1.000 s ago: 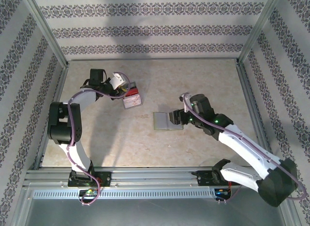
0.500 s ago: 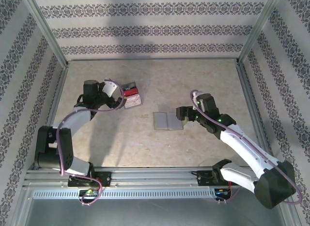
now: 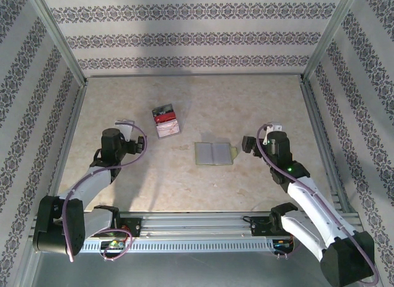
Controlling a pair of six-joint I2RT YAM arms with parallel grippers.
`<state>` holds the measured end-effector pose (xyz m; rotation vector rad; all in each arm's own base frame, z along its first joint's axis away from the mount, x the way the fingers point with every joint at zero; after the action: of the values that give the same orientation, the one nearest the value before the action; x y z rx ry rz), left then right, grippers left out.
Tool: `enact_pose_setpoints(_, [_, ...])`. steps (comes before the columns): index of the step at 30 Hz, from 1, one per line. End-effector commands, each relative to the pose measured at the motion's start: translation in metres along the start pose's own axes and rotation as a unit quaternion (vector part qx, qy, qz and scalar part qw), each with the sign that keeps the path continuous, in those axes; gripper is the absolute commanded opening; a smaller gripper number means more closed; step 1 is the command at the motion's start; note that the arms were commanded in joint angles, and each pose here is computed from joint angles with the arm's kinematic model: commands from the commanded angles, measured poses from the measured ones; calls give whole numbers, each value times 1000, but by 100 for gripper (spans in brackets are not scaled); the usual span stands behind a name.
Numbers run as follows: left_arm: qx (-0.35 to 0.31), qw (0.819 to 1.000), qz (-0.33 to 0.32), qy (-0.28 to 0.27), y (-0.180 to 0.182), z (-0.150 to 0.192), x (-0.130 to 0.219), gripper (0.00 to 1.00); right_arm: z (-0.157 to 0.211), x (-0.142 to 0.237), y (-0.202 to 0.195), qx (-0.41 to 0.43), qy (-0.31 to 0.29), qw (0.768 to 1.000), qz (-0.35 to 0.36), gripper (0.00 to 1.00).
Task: Take the credit cards out of the card holder
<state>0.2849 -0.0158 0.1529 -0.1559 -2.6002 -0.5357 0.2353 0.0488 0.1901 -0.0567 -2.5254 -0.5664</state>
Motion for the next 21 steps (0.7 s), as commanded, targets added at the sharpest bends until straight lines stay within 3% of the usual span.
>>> enact_pose_setpoints(1, [30,997,-71,-20,10,1,5,100,-17,2,-9,19,-107,994,17,98])
enact_pose_setpoints(4, [29,997,-74,-21,8,6,2,100,-17,-1,-19,27,-144,989,28,98])
enact_pose_setpoints(17, [3,994,-76,-73,5,1,-31,99,-28,-35,-37,70,-159,983,59,98])
enact_pose_setpoints(21, [2,998,-53,-38,4,-3,-46,99,-30,-48,-42,72,-154,984,56,98])
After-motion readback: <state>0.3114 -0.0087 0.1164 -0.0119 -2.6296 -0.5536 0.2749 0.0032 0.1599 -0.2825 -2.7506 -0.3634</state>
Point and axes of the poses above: each hand's point on the last joint's axis, 136 mm out from that joint toward the fingers, its own x axis back along the fingers, its own y axis along the line the jaws close on, z = x × y, the point moved 7 cm from there along x, back along the fingers, and after that the axes turned 15 degrees about -x, right-handed, at the moved point
